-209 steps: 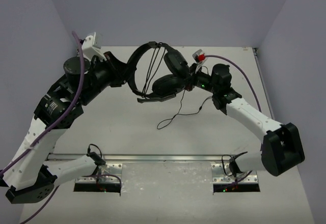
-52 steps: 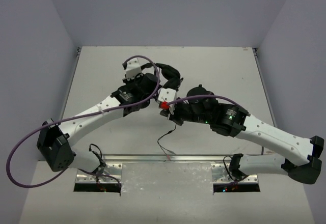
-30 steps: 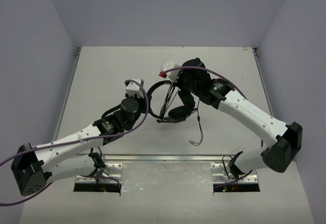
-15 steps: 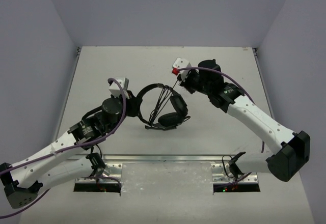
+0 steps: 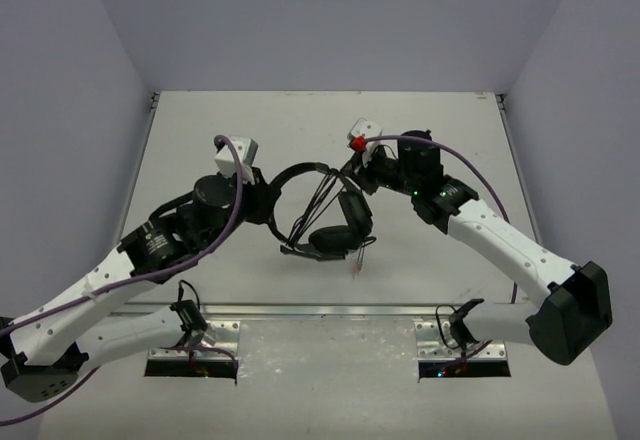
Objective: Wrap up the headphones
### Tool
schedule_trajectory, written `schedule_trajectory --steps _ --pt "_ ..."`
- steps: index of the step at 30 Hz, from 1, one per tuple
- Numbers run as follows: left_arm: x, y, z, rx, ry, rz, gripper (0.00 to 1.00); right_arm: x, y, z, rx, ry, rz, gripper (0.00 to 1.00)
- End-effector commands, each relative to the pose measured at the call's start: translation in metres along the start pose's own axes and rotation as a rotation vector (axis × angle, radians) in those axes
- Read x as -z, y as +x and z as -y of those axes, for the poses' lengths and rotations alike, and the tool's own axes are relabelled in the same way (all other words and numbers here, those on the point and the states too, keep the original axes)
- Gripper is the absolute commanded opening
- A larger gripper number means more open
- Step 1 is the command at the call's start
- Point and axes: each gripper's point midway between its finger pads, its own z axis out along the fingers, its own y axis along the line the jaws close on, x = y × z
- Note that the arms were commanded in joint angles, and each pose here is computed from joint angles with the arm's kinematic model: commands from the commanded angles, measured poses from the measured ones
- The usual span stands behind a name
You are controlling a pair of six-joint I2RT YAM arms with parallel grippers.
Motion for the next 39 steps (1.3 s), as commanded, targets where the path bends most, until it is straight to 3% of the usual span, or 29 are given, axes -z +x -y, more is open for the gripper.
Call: schedule_trajectory --steps 1,3,7,11,16,19,27,30,35,39 --pt "0.033 -0.07 0.029 0.089 0.145 0.205 0.0 0.002 -0.015 -0.01 -0.065 -0.048 0.12 0.05" --pt "0.043 -0.086 0.042 0.1 0.221 0.262 0.0 0.001 -0.01 -0.026 -0.118 -0.114 0.164 0.1" --pt "0.053 -0.108 0.056 0.112 0.291 0.323 0.0 -0.001 -0.021 -0.052 -0.174 -0.252 0.28 0.08" --pt "0.062 -0.125 0.069 0.137 0.353 0.346 0.0 -0.018 -0.003 -0.069 -0.257 -0.346 0.253 0.06" --pt "0.079 -0.157 0.068 0.224 0.343 0.42 0.0 -0.027 0.015 -0.088 -0.326 -0.393 0.261 0.06" --pt "0.083 -0.169 0.069 0.269 0.338 0.44 0.0 -0.025 0.022 -0.101 -0.364 -0.436 0.272 0.11" --pt "0.069 -0.167 0.066 0.293 0.278 0.405 0.0 -0.011 0.012 -0.116 -0.401 -0.508 0.34 0.16" --pt "0.065 -0.165 0.064 0.307 0.26 0.399 0.0 -0.008 0.01 -0.113 -0.397 -0.484 0.355 0.01" --pt "0.063 -0.171 0.05 0.375 0.175 0.417 0.0 -0.009 0.014 -0.111 -0.389 -0.462 0.337 0.01" --pt "0.063 -0.181 0.039 0.437 0.104 0.445 0.0 -0.008 0.029 -0.12 -0.402 -0.476 0.306 0.15"
